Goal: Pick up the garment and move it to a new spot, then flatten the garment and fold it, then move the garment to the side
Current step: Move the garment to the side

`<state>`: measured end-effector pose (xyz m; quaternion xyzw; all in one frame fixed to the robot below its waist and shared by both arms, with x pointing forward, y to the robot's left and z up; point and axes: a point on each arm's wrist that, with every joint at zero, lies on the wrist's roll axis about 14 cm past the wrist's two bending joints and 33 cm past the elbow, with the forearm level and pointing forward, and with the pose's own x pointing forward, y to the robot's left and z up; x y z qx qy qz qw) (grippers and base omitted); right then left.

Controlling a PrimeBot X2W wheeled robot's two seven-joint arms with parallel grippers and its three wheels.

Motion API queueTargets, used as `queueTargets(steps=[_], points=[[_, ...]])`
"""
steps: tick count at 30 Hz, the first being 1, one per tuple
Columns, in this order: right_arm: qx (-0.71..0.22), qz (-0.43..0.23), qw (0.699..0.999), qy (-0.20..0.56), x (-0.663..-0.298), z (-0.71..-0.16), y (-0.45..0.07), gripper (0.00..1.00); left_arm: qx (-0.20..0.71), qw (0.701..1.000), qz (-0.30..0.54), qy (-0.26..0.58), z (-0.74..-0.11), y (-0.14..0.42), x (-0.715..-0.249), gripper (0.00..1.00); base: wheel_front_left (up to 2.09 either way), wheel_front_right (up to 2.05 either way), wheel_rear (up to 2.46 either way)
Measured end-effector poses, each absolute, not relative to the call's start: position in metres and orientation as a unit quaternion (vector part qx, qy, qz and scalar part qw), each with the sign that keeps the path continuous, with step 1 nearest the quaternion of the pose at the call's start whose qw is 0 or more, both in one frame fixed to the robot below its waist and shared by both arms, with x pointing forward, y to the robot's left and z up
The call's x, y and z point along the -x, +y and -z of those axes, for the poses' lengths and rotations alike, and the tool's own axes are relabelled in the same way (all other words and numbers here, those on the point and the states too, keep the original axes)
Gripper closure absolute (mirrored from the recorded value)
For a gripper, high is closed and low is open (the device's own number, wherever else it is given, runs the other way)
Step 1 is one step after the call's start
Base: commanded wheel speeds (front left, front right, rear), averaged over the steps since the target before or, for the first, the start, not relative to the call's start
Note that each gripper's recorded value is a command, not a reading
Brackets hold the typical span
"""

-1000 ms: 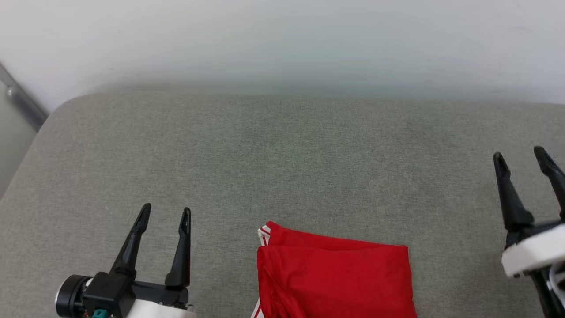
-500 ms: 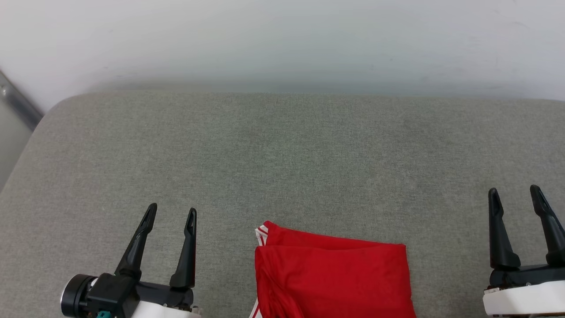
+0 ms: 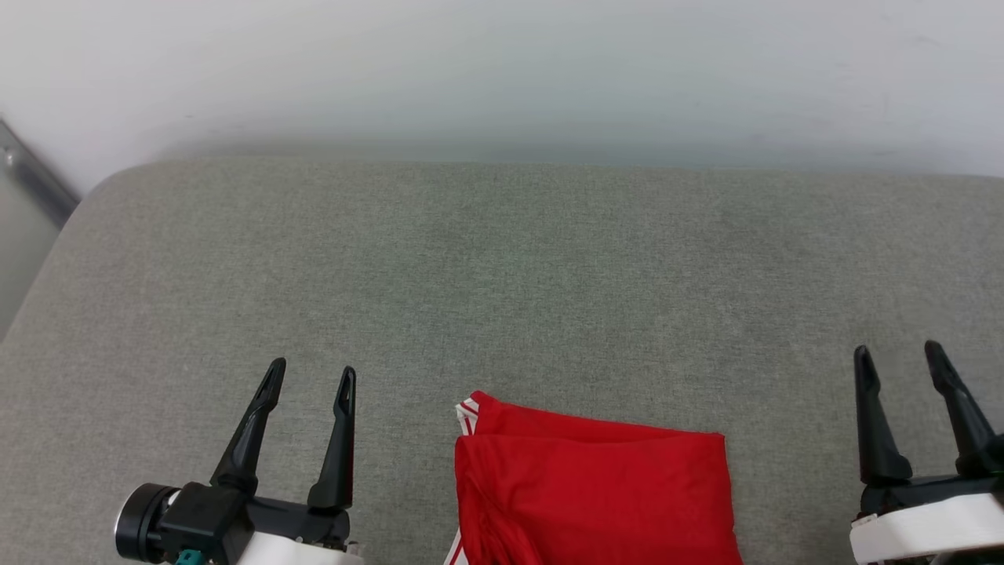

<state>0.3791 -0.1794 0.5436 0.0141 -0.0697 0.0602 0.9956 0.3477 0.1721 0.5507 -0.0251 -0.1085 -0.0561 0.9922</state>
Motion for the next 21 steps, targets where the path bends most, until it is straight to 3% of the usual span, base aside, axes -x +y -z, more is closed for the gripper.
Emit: queueTargets(steps=[5,10,14,21], points=[[0.005,-0.094,0.995,-0.016,-0.383,-0.53,-0.17,0.0,0.027,0.993,0.053,-0.106,-0.549,0.173,-0.349,0.0,0.0,0.0,0.0],[-0.003,-0.147,0.982,0.115,-0.38,-0.499,-0.151,0.0,0.027,0.994,0.049,-0.091,-0.539,0.175,-0.35,0.0,0.0,0.0,0.0],[-0.015,-0.182,0.936,0.3,-0.349,-0.446,-0.142,0.0,0.028,0.995,0.048,-0.088,-0.537,0.175,-0.355,0.0,0.0,0.0,0.0],[-0.01,-0.219,0.874,0.433,-0.324,-0.428,-0.125,0.0,0.032,0.996,0.035,-0.078,-0.531,0.181,-0.355,0.0,0.0,0.0,0.0]])
